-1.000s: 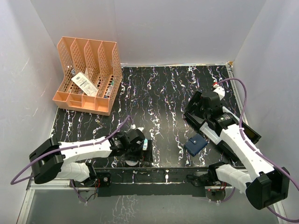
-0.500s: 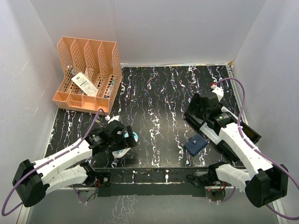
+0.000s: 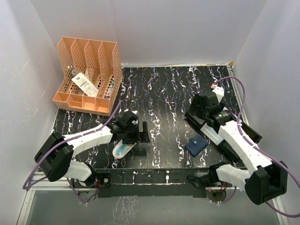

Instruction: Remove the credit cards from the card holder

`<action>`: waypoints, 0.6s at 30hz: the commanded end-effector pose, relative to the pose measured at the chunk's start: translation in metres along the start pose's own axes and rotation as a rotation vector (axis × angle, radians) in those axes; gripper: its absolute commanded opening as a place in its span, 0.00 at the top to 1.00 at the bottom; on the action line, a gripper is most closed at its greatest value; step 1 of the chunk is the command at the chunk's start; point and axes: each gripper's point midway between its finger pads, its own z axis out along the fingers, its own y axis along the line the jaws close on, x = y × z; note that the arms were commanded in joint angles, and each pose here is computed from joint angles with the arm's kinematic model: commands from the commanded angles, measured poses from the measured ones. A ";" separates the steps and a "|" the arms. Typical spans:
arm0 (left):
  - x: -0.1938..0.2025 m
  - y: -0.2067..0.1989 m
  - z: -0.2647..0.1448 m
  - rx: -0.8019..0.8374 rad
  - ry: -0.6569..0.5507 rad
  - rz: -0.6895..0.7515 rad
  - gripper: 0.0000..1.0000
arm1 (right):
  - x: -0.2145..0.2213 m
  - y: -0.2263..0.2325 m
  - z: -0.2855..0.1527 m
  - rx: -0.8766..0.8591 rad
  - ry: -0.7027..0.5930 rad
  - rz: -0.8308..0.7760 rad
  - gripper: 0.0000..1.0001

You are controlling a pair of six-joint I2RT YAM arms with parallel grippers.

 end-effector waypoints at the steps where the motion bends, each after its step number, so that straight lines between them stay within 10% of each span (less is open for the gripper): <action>1: 0.003 0.053 -0.001 -0.172 -0.016 -0.141 0.01 | -0.018 0.001 -0.004 0.017 -0.039 -0.018 0.02; 18: -0.029 0.180 -0.084 -0.418 -0.231 -0.566 0.01 | -0.007 -0.009 0.008 0.108 0.081 -0.108 0.02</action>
